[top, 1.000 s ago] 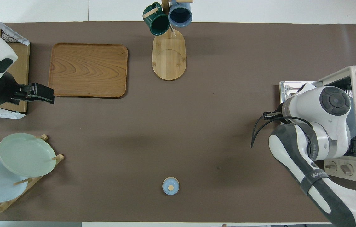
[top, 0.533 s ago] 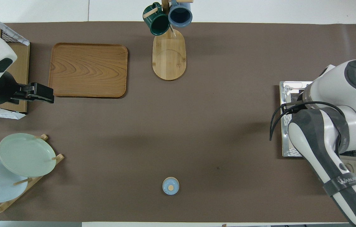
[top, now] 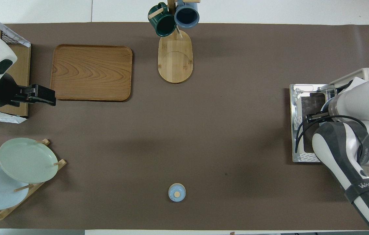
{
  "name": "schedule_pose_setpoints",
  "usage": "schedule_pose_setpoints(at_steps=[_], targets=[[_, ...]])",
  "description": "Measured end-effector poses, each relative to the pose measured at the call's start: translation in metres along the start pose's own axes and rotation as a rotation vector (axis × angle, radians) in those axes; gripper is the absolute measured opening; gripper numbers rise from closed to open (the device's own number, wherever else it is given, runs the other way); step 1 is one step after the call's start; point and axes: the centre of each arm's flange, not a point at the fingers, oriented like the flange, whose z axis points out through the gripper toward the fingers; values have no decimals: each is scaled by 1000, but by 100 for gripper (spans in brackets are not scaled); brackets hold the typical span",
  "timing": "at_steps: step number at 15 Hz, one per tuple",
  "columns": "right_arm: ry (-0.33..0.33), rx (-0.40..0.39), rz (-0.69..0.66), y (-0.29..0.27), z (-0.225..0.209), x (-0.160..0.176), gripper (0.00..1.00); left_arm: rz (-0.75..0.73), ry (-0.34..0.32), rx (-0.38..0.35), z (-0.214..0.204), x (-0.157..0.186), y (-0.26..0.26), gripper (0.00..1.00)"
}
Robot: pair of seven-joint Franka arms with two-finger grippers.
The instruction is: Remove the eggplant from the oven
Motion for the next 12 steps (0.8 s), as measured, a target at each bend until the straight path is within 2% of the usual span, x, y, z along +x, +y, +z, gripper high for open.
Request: schedule_pose_setpoints(at_steps=[1,2,6,9,12], targets=[[0,1,-1,-1,2,-2,51,0,0,0,0,0,0,100],[0,1,-4,-2,1,-2,45,0,1,0,0,0,0,100],[2,-2,-17,-8,-3,-3,4,0,2,0,0,0,0,100],[-3,-9,-47,-21,-12,-3,3,1,2,0,0,0,1,100],[-31,-22,-66,-69,-41,9,2,2,3,0,0,0,1,100]])
